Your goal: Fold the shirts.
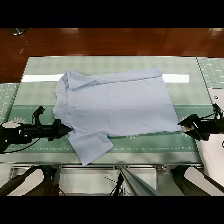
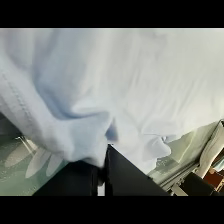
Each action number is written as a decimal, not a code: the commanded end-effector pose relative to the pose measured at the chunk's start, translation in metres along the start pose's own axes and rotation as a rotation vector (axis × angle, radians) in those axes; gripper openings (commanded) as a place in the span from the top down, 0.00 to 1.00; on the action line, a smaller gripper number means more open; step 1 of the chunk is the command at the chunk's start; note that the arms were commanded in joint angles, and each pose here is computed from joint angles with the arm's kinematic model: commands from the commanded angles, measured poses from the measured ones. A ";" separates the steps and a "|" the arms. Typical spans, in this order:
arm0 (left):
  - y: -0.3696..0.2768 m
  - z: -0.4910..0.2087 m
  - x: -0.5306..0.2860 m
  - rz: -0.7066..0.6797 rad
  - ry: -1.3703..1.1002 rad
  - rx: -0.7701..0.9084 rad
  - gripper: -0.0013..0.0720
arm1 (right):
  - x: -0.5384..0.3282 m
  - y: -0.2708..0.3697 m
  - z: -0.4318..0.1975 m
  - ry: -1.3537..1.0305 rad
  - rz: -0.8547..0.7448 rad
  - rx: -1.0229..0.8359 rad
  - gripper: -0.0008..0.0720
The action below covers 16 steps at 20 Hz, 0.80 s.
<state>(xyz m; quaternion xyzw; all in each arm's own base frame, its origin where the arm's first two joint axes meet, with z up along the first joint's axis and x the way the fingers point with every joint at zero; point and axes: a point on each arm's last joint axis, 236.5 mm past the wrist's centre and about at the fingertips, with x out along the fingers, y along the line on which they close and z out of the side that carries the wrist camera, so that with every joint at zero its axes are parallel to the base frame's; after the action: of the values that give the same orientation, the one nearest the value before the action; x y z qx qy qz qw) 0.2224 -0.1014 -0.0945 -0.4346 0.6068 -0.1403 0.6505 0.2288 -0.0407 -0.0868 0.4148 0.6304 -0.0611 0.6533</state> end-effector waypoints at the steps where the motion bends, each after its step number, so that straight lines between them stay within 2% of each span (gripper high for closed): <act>1: 0.000 0.002 0.000 0.000 -0.009 0.022 0.95 | 0.014 -0.002 0.000 0.087 0.010 0.018 0.13; 7: 0.000 0.003 0.000 0.002 -0.013 0.022 0.95 | 0.025 0.016 0.011 0.075 0.113 0.016 0.13; 10: 0.000 0.003 0.000 0.002 -0.013 0.022 0.95 | 0.037 0.029 0.012 0.070 0.099 -0.044 0.14; 11: 0.000 0.003 0.000 0.002 -0.013 0.025 0.95 | 0.042 0.036 0.013 0.071 0.089 -0.077 0.22; 12: 0.000 0.003 0.000 0.003 -0.011 0.040 0.95 | 0.044 0.043 0.015 0.072 0.082 -0.109 0.53; 13: 0.001 0.002 0.000 0.004 -0.009 0.043 0.95 | 0.043 0.053 0.016 0.075 0.083 -0.153 0.95; 16: -0.011 0.015 -0.008 -0.008 -0.025 0.079 0.95 | 0.017 0.095 0.016 0.119 0.119 -0.298 0.95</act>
<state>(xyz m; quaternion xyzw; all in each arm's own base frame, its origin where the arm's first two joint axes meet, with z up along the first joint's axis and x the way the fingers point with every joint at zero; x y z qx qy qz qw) 0.2287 -0.0988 -0.0915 -0.4200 0.5984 -0.1513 0.6653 0.2867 -0.0007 -0.0903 0.3796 0.6398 0.0403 0.6670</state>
